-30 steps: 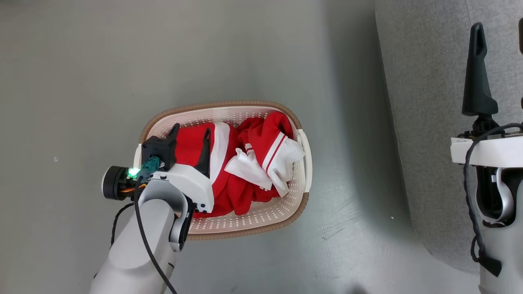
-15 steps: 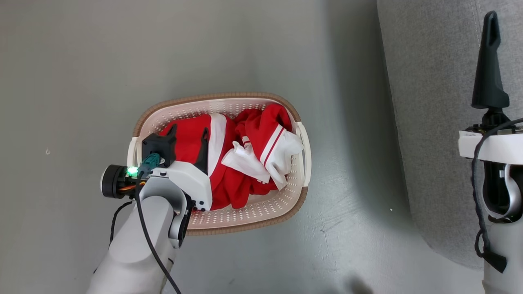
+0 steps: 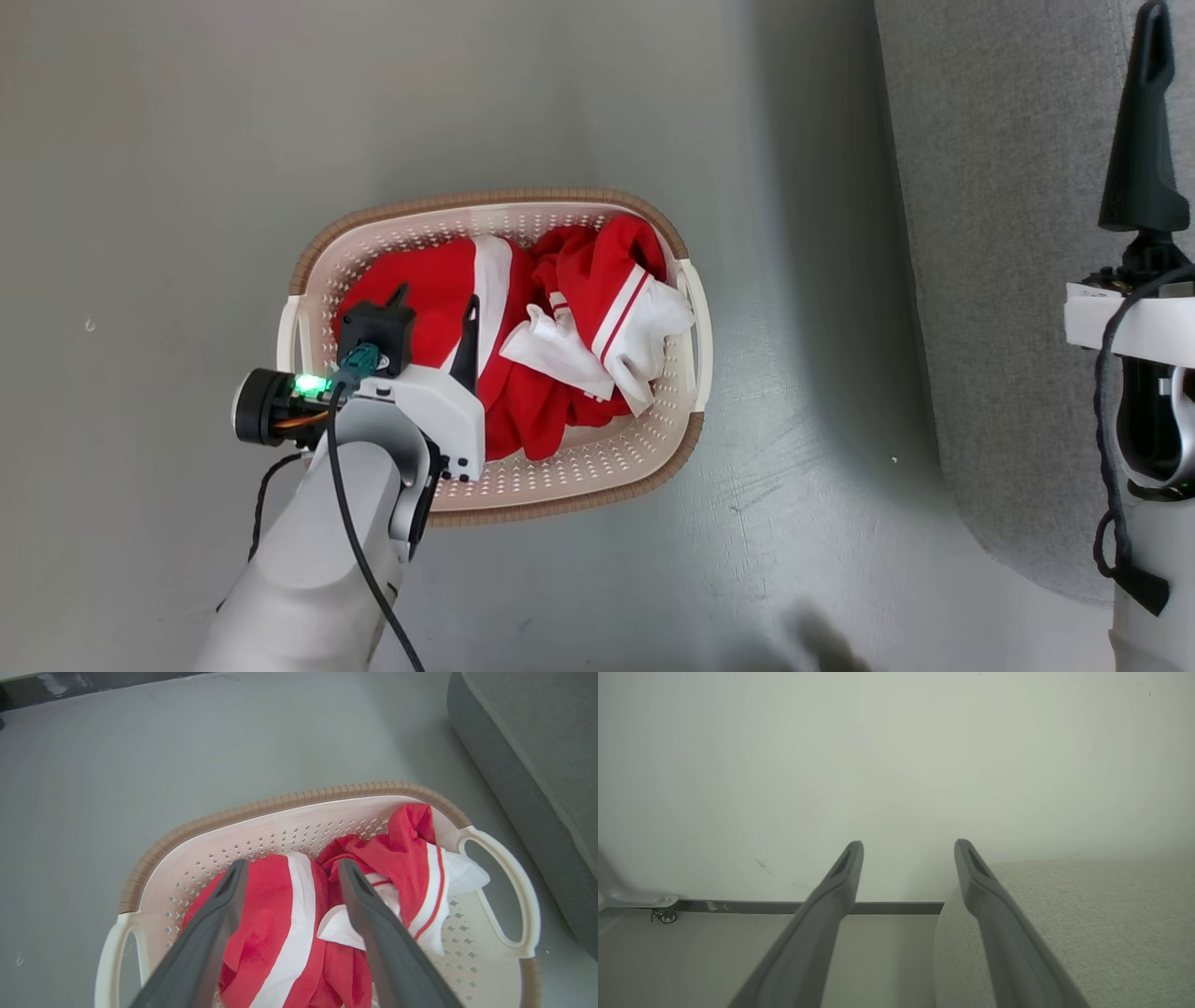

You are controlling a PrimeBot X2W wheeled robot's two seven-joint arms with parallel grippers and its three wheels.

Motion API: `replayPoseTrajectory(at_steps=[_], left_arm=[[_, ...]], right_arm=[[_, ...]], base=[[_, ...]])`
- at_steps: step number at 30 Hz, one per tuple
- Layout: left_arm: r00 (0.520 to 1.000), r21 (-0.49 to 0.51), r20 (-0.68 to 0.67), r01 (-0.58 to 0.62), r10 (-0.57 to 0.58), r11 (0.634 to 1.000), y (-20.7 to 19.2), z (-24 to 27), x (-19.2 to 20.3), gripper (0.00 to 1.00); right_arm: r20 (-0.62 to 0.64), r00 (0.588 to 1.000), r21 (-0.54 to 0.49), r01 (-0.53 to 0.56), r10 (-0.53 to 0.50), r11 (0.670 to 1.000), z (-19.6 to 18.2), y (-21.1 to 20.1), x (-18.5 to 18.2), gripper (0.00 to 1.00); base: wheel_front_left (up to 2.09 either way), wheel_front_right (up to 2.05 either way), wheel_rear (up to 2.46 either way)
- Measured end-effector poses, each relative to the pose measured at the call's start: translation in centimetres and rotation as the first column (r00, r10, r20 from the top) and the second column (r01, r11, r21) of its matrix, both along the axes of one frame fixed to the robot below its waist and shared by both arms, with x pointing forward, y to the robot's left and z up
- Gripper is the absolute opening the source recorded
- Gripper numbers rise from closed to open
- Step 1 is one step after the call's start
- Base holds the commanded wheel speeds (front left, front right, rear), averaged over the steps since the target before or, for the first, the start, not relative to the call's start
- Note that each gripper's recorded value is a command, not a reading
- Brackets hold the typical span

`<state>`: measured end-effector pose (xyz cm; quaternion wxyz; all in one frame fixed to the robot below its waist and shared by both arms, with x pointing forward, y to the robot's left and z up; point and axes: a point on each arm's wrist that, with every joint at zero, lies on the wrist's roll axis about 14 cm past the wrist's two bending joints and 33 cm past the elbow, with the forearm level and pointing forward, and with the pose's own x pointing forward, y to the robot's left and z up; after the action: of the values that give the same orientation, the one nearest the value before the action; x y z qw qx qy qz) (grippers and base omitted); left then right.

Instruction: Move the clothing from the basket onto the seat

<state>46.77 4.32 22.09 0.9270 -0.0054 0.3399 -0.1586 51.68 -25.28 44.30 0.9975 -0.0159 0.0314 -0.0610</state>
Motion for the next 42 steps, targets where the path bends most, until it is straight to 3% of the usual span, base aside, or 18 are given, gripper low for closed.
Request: replayPoseTrajectory(at_steps=[42], left_arm=[[0.982,0.140,-0.118,0.162,-0.146,0.977,0.0,-5.0,-1.3,1.00]], right_arm=[[0.040,0.999,-0.027,-0.009,0.010,1.000,-0.6,0.1,1.6,1.00]], base=[[0.00,0.00,0.00]])
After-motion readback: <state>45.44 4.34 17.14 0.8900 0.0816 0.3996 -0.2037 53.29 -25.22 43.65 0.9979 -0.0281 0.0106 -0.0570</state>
